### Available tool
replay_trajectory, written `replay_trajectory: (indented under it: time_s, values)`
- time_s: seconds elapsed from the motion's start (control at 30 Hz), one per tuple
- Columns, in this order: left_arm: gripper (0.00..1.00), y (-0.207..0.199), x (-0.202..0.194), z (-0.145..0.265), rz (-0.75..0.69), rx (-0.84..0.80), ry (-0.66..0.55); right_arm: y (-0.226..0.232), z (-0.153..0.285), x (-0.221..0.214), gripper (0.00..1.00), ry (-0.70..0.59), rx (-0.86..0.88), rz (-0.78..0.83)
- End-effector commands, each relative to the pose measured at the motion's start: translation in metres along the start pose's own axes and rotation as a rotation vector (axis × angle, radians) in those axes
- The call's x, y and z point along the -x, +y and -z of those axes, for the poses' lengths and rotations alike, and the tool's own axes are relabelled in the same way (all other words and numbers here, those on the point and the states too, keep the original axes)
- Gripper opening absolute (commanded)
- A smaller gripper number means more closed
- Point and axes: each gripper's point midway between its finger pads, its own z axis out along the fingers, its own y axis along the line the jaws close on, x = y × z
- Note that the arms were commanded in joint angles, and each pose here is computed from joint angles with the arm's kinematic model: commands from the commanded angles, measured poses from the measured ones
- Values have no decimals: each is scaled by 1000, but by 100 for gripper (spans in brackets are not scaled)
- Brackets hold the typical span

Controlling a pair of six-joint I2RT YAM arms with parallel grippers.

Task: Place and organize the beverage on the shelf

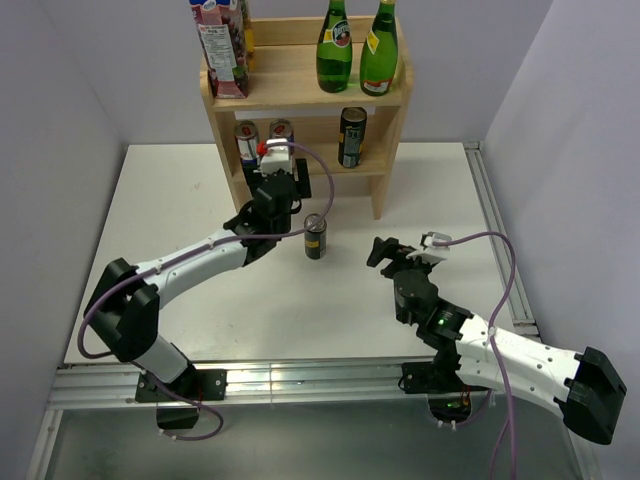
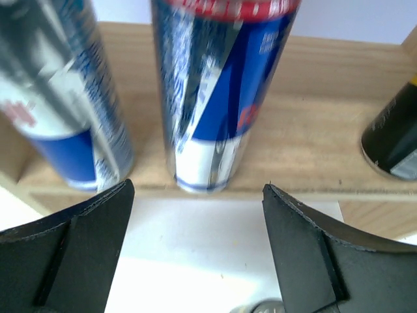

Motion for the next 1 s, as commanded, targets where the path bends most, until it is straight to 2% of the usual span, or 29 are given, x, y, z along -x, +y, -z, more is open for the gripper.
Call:
replay_trajectory:
  time_s: [0.0, 0.17, 0.2, 0.33, 0.5, 0.6, 0.97]
  values:
    - [86, 1, 13, 25, 69, -2, -26, 8, -2, 3, 91, -14, 27, -43]
    - [86, 1, -7, 48, 95, -32, 14, 53, 4, -4, 95, 19, 285, 2]
    - [85, 0, -12, 58, 98, -52, 26, 64, 8, -8, 100, 39, 347, 27]
    - [85, 1, -27, 88, 119, -92, 66, 83, 6, -32, 100, 118, 416, 86]
    - [85, 10, -30, 122, 134, -91, 99, 109, -2, -52, 100, 177, 441, 118]
    - [85, 17, -29, 137, 154, -109, 101, 122, -12, -78, 100, 221, 437, 155]
    - [86, 52, -28, 157, 174, -87, 88, 171, -36, -109, 100, 238, 454, 180]
